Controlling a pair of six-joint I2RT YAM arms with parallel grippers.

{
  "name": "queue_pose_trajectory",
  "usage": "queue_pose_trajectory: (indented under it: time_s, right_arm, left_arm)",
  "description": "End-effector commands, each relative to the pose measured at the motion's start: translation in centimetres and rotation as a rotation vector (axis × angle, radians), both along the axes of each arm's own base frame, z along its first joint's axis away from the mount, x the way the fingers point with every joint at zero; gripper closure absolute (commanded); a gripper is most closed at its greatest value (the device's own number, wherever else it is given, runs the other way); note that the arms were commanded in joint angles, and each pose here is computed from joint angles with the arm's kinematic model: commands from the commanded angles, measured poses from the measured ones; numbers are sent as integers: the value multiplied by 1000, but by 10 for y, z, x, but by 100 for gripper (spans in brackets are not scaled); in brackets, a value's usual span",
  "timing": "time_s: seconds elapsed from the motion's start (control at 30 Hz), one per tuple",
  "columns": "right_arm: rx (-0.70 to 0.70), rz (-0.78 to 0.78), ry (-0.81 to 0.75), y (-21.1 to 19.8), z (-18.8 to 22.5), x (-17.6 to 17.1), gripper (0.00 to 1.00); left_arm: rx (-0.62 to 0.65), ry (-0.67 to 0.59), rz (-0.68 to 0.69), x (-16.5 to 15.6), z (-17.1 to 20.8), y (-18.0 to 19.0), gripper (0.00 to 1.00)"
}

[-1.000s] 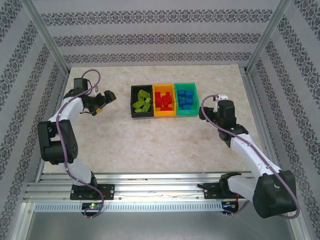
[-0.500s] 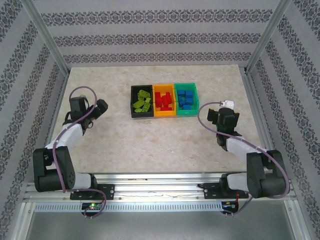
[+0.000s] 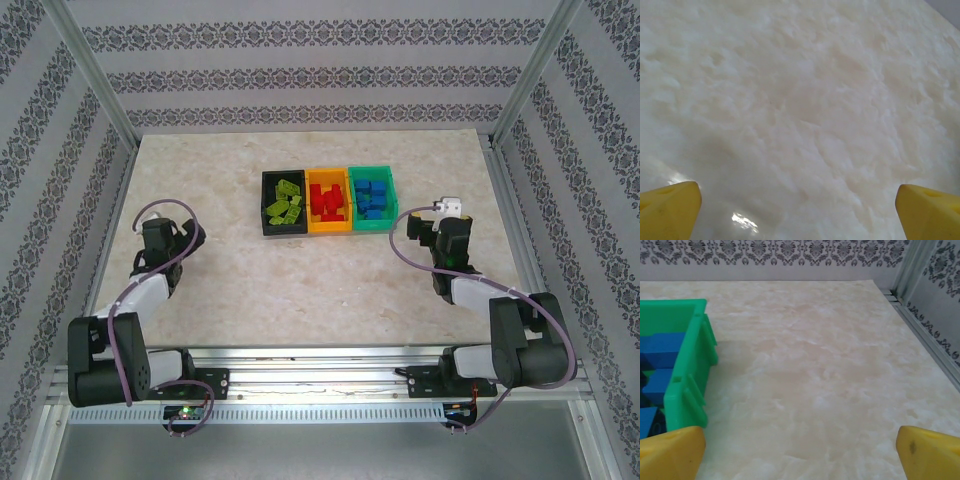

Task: Sort the legos into containers by color
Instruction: Reset both arms

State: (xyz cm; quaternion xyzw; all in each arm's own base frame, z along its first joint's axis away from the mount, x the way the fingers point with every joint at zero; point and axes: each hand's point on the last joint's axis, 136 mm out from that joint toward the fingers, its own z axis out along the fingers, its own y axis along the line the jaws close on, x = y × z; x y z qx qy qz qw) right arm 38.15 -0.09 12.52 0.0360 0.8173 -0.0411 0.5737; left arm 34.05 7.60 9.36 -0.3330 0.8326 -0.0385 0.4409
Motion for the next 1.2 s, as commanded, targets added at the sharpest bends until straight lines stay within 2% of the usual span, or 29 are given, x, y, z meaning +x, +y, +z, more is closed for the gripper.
queue_pose_trajectory:
  time_s: [0.0, 0.07, 0.17, 0.3, 0.5, 0.6, 0.63, 0.77, 0.93, 1.0, 1.1, 1.17]
  right_arm:
    - [-1, 66, -31, 9, 5, 0, 2]
    - [1, 120, -26, 18, 4, 1, 2]
    - [2, 182, -19, 28, 3, 1, 2]
    - [2, 192, -20, 30, 3, 0, 2]
    - [-15, 206, -36, 31, 4, 0, 2]
    - [-30, 211, -100, 31, 5, 6, 2]
    - [-26, 193, -83, 28, -5, 0, 2]
    - [-7, 143, -66, 17, -19, 5, 2]
    - [-6, 145, -63, 18, -21, 6, 2]
    - [-4, 139, -61, 16, -21, 8, 2]
    - [-3, 137, -58, 16, -21, 8, 2]
    - [-3, 131, -52, 15, -23, 8, 2]
  left_arm:
    - [137, -35, 63, -6, 18, 24, 0]
    - [191, -47, 90, -14, 20, 31, 0]
    - [259, -137, 101, -18, 22, 36, 0]
    - [341, -263, 87, -15, 28, 36, 0]
    - [356, -284, 35, 3, 17, 28, 0]
    - [392, -302, -13, 11, 17, 16, 0]
    - [401, -288, -31, 12, 17, 12, 0]
    - [472, -307, -164, 25, 19, -17, 0]
    - [630, -301, -348, 40, 14, -66, 1]
    - [644, -330, -321, 38, 12, -64, 1]
    - [629, -273, -338, 40, 5, -66, 0]
    - [641, -285, -324, 43, 8, -64, 1]
